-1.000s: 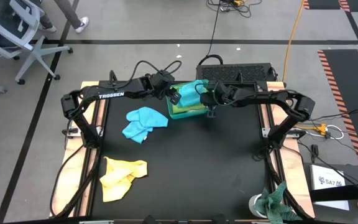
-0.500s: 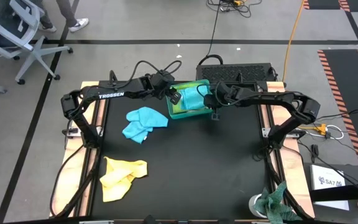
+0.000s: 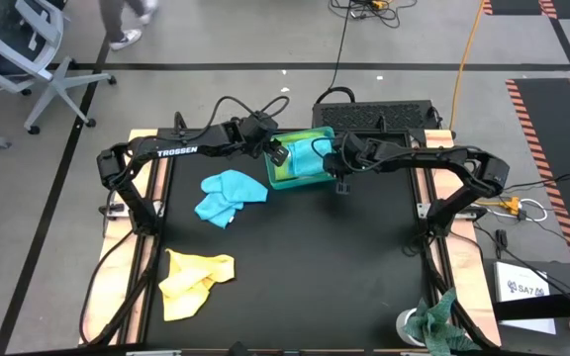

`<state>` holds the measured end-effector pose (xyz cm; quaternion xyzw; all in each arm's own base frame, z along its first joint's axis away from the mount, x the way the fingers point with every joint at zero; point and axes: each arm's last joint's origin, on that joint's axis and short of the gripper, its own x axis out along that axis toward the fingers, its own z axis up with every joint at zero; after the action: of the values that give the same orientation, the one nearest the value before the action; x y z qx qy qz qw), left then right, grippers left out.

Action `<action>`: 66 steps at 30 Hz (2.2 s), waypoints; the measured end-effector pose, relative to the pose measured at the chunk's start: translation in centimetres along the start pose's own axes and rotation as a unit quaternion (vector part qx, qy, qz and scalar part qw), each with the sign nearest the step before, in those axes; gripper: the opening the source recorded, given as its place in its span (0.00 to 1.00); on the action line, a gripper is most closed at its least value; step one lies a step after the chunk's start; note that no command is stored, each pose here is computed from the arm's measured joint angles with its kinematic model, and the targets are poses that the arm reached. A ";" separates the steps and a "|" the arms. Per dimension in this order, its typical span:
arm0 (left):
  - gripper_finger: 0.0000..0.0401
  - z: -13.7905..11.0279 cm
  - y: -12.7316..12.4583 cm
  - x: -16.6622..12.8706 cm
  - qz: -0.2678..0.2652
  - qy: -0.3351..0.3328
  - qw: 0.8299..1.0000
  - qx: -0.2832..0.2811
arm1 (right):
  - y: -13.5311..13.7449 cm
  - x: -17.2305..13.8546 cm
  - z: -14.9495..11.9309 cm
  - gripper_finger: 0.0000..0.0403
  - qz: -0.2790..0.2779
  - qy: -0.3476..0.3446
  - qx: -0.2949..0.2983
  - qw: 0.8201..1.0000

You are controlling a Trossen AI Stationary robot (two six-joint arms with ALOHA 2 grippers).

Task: Fold microfiber towels
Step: Put the blue microfiber towel into the blue bin

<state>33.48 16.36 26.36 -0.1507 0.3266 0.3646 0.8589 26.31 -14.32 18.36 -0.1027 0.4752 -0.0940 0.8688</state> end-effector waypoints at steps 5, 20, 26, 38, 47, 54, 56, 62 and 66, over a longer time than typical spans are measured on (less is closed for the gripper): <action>0.46 0.0 0.0 0.0 0.000 0.000 1.000 0.000 | 0.0 0.0 0.0 0.18 0.000 0.000 0.027 1.000; 0.46 0.6 -0.2 0.3 -0.019 -0.027 0.999 0.010 | 0.2 -6.2 1.9 0.38 -0.127 -0.060 -0.010 0.990; 0.46 0.5 -0.5 1.5 -0.043 -0.032 0.999 0.007 | -0.2 -7.9 2.0 0.38 -0.140 -0.091 0.051 0.985; 0.03 -0.8 -2.1 6.5 -0.161 -0.031 0.986 0.023 | -0.3 -8.4 2.3 0.38 -0.144 -0.123 0.114 0.975; 0.01 -1.4 -1.6 8.1 -0.189 -0.006 0.982 -0.025 | -0.4 -8.4 2.4 0.39 -0.143 -0.129 0.130 0.973; 0.00 -3.8 -1.3 10.6 -0.157 0.065 0.983 -0.069 | -0.4 -8.4 2.4 0.39 -0.144 -0.129 0.130 0.973; 0.00 -4.6 -1.0 11.1 -0.117 0.086 0.987 -0.071 | -0.4 -8.4 2.4 0.39 -0.144 -0.129 0.130 0.973; 0.00 -5.0 -0.3 10.9 -0.053 0.096 0.993 -0.047 | -0.4 -8.4 2.4 0.39 -0.141 -0.131 0.148 0.970; 0.00 -3.9 -0.5 10.7 -0.073 0.074 0.994 -0.047 | -0.4 -8.4 2.3 0.39 -0.141 -0.131 0.148 0.970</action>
<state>37.70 19.73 16.29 -0.2410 0.3594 0.3042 0.8486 23.81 -12.27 26.47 -0.0505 0.3187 -0.2703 0.9071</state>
